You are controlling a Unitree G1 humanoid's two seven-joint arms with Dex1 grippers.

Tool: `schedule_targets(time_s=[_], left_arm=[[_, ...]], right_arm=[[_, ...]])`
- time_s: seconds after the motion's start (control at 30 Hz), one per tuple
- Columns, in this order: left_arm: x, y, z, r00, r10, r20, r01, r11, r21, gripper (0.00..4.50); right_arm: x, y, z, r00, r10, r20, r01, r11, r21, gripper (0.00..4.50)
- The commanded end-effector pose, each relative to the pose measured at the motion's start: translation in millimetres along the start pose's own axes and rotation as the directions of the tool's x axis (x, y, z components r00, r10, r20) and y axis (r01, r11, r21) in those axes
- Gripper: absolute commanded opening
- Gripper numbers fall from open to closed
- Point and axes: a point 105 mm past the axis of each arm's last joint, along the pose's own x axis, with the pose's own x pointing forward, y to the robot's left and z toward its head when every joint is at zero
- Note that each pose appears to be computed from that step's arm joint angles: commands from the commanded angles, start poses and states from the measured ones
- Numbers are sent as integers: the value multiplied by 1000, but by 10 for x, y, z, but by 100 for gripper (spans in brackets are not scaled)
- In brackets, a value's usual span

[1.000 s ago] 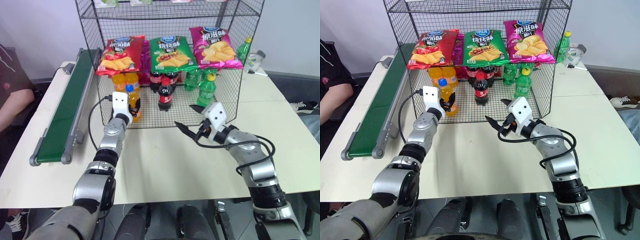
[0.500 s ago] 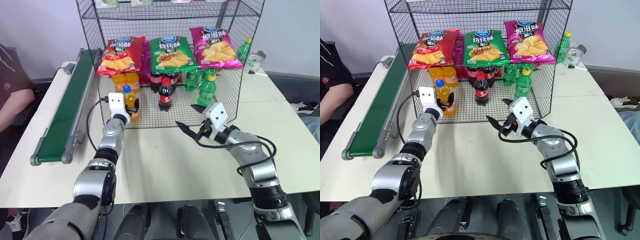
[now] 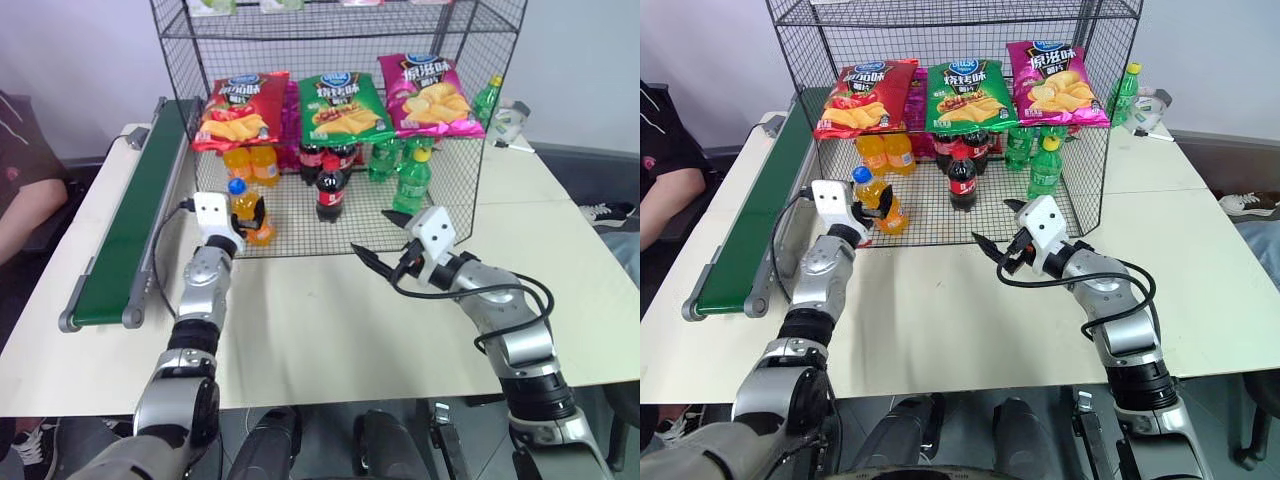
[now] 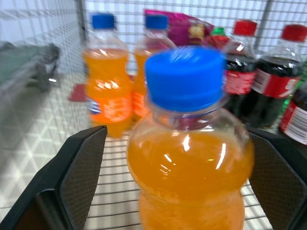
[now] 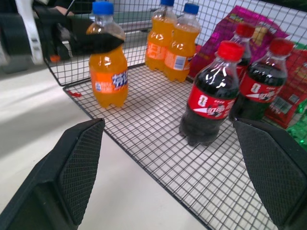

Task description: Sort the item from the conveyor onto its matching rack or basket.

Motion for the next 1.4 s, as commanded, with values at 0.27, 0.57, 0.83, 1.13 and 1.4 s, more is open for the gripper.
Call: schedule_targets(time_s=[0.27,0.57,0.83,1.13,1.4], left_arm=[[-123,-45,269,997,-77,21,76,997,15,443],[-45,-105,179,996,-90,-8,90,996,-26,443],[17,-172,154,993,-119,-16,119,993,-22,443],[-86,-80,305,993,-116,35,115,993,24,443],[-524,125,533,977,-212,-3,211,973,96,443]], right_arm=[[27,14,182,998,29,57,-27,999,-31,450],[23,-2,191,998,24,60,-22,999,-32,450],[14,10,182,998,17,57,-16,999,-31,450],[12,1,191,998,16,60,-14,999,-33,450],[-24,-40,189,998,10,54,-8,999,-37,450]])
